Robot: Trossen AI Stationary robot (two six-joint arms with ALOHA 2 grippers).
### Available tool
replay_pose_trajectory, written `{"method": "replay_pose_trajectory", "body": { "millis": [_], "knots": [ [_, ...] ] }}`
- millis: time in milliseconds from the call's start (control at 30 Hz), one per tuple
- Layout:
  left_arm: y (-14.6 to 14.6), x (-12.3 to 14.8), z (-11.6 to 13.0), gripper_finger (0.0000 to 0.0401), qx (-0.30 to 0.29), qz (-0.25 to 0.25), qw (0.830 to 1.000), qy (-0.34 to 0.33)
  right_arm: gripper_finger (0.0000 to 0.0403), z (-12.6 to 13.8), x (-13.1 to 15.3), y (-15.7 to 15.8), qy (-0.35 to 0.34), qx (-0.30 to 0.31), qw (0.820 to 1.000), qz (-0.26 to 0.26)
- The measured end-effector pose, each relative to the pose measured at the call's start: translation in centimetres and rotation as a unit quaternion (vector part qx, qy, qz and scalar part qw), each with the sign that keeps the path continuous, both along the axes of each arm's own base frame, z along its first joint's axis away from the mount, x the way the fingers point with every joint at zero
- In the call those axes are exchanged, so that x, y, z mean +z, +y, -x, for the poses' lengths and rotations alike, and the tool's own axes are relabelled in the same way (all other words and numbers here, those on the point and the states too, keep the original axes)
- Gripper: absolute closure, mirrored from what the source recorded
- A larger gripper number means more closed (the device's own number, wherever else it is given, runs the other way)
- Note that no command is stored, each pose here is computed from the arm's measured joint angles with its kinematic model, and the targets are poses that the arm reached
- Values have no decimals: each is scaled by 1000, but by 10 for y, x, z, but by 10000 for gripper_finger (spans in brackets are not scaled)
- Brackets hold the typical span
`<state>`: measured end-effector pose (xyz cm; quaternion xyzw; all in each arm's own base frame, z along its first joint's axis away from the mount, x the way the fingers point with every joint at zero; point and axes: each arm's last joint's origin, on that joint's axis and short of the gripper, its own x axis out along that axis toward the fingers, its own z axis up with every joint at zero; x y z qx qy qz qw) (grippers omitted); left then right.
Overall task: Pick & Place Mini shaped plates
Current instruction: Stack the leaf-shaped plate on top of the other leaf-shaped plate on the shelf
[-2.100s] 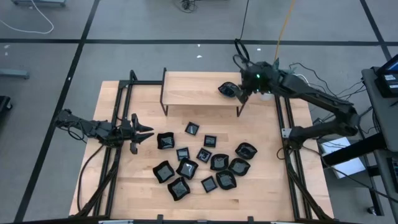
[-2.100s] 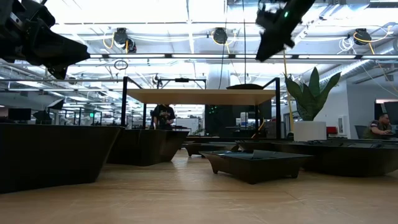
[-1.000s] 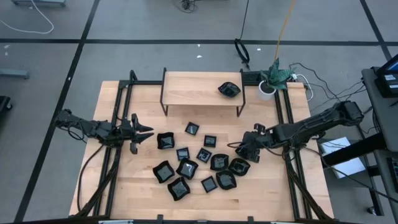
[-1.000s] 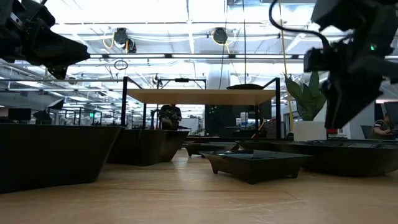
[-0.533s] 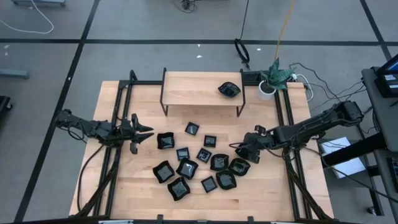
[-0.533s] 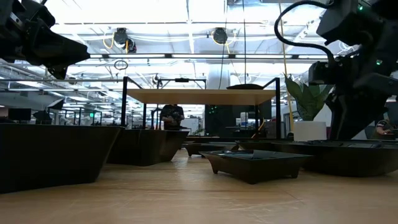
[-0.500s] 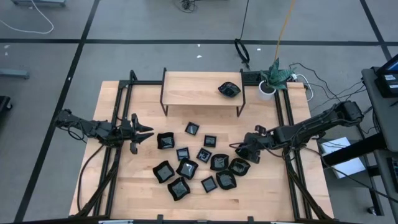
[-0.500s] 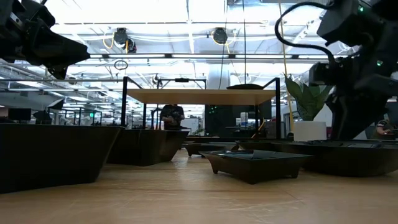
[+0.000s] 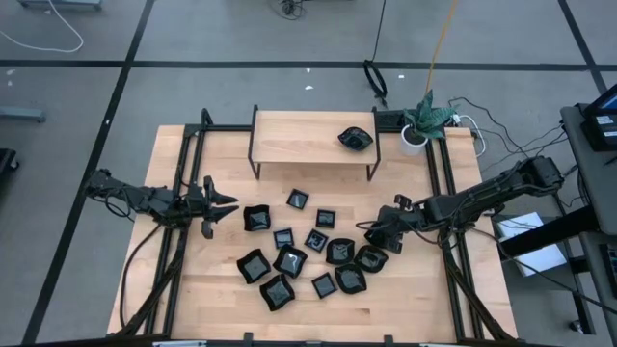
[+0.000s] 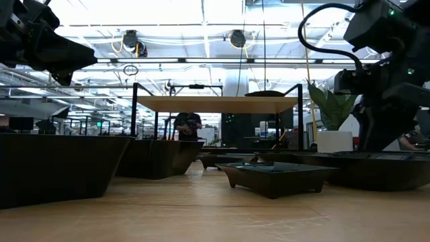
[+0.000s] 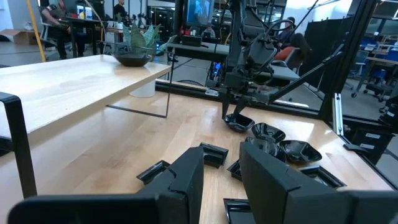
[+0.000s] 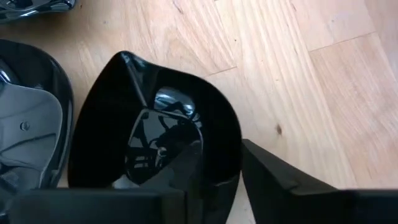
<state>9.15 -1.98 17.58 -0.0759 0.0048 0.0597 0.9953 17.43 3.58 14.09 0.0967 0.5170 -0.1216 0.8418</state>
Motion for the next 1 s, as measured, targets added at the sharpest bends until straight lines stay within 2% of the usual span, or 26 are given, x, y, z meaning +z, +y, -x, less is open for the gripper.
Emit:
{"method": "replay_pose_trajectory", "body": {
  "millis": [267, 533, 800, 1000],
  "knots": [
    [0, 0, 0, 295, 0, 0, 1000, 0, 391, 0, 0, 0, -1, 1, 1000, 1],
    [0, 0, 0, 295, 0, 0, 1000, 0, 400, 0, 5, 0, -10, 10, 1000, 4],
    [0, 0, 0, 295, 0, 0, 1000, 0, 402, -9, 46, -6, -102, 14, 995, 0],
    [0, 0, 0, 295, 0, 0, 1000, 0, 403, -19, 77, -10, -204, 37, 978, 15]
  ]
}}
